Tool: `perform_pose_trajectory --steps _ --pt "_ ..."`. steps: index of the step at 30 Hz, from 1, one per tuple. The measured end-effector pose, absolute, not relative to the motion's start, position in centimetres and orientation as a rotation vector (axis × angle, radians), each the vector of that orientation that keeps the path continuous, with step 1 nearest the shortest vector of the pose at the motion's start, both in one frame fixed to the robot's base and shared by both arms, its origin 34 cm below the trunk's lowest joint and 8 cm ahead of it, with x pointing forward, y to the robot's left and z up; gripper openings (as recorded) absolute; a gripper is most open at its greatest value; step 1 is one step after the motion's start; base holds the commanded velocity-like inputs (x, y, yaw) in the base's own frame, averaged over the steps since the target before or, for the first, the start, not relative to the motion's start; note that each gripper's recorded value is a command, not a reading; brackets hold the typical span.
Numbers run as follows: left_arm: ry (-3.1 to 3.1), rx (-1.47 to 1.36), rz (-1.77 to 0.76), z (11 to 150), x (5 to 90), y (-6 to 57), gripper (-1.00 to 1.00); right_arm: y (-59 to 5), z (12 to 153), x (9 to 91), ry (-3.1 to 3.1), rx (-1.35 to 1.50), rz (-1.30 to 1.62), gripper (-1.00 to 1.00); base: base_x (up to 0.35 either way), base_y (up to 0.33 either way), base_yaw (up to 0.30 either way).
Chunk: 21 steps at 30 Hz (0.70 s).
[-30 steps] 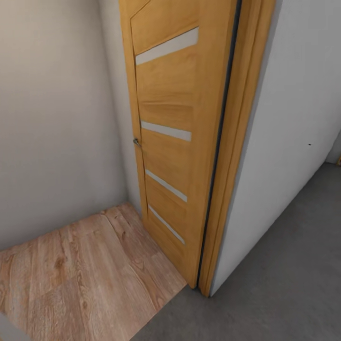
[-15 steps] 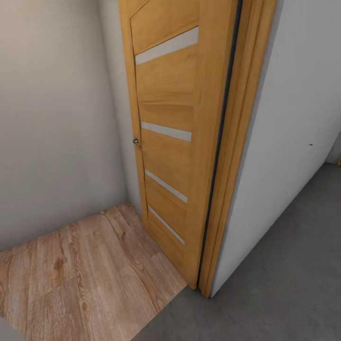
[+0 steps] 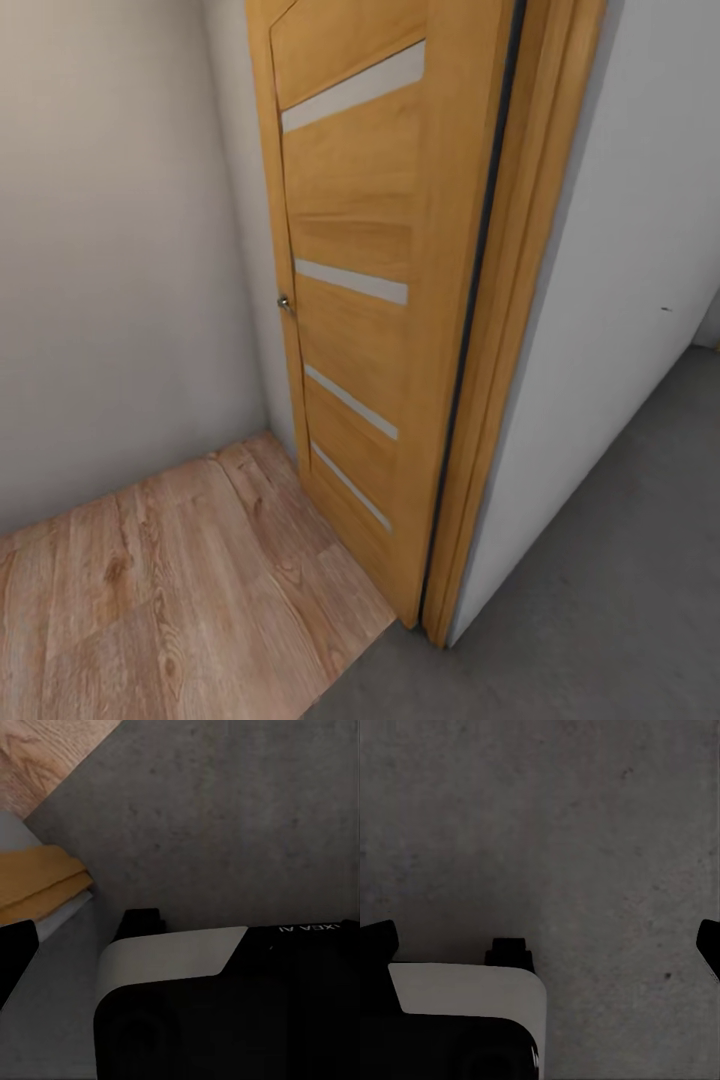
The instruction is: Move the two storage containers from the living room to the garage. In the garage, place one container on the floor and stack the other container on top of it (either order is fine).
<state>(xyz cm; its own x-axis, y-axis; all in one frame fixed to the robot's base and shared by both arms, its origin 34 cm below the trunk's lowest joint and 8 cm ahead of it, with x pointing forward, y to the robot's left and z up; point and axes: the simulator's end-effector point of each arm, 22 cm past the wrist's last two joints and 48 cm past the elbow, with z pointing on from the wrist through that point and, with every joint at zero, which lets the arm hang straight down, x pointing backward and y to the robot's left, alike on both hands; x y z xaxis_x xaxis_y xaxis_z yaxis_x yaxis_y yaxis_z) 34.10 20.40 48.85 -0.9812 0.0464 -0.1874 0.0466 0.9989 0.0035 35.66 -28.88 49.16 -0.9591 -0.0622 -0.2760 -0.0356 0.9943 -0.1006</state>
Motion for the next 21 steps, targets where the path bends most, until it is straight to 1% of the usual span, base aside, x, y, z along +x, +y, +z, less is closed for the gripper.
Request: perform_pose_trajectory --steps 5,11,15,21 --pt "2.952 0.069 -0.001 48.85 34.11 20.4 1.0 -28.88 49.16 35.66 2.855 -0.071 -0.137 1.0 0.3 0.0 0.0" --pt "2.952 0.069 -0.001 48.84 34.11 20.4 1.0 -28.88 49.15 35.66 2.855 -0.071 -0.137 1.0 0.226 0.0 0.0" --pt "2.952 0.07 -0.001 48.83 34.12 20.4 1.0 -28.9 49.14 35.65 2.856 -0.071 -0.138 1.0 0.067 0.0 0.033" --pt "2.952 0.07 -0.001 48.83 34.16 20.41 1.0 -28.91 49.14 35.67 2.856 -0.071 -0.139 1.0 0.011 0.0 0.217"
